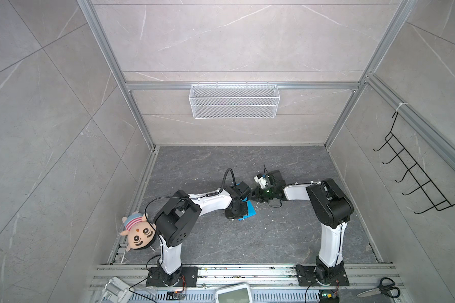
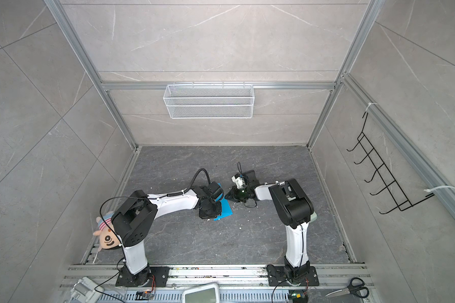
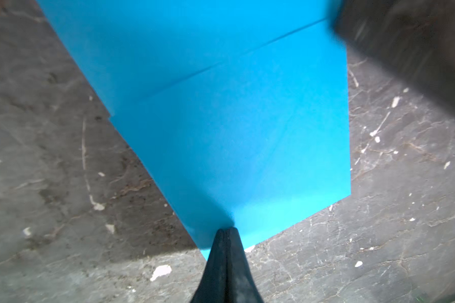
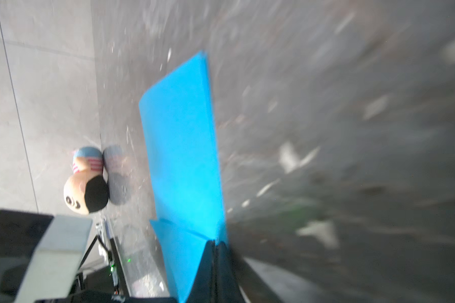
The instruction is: Fold a paper plane with a square sheet of paper (pick it up from the middle)
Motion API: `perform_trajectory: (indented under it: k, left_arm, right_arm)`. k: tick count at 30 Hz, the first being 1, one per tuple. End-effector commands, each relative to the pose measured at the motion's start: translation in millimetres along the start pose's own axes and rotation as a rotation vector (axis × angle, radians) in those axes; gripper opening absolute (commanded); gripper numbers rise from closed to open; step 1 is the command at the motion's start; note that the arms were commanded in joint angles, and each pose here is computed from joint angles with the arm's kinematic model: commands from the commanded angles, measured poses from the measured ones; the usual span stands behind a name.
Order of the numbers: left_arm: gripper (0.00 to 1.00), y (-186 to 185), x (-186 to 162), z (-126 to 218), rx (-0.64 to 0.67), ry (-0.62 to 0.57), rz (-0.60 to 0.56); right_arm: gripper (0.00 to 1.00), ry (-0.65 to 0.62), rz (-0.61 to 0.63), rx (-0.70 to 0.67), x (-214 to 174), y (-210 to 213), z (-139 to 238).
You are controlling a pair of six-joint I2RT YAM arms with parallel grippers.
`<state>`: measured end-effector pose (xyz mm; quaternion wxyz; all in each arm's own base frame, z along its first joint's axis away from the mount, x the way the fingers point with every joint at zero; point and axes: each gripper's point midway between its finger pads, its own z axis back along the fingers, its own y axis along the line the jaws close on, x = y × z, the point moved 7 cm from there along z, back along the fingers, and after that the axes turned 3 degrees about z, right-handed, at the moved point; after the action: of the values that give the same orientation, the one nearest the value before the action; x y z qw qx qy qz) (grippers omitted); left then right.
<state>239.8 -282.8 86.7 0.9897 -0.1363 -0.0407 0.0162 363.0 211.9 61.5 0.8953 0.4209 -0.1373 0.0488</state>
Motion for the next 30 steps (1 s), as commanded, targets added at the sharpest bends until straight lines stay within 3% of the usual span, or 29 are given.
perform_trajectory:
  k: [1,8,13,18,24,30]
  left_arm:
    - [0.0,2.9,-8.8,5.1,-0.022,0.044,-0.015]
    - [0.02,-17.1,16.7,51.4,-0.191,-0.087,-0.057]
    - [0.15,-0.5,33.8,64.1,-0.19,-0.161,-0.003]
    - [0.15,11.6,45.9,53.3,-0.161,-0.159,0.03]
    - [0.09,14.2,54.1,35.5,-0.119,-0.138,0.032]
    - [0.05,22.8,56.2,20.8,-0.049,-0.121,0.042]
  right_arm:
    - [0.06,-0.035,0.005,-0.091,10.0,-9.6,7.8]
    - [0.14,-0.075,0.055,-0.032,1.5,29.8,46.6]
    - [0.37,-0.05,0.018,-0.047,-24.9,31.3,53.1]
    - [0.53,-0.01,-0.012,-0.056,-44.8,34.8,41.0]
    - [0.58,0.032,-0.03,-0.029,-54.6,44.7,17.2]
    - [0.57,0.055,-0.049,-0.026,-57.2,47.7,1.5]
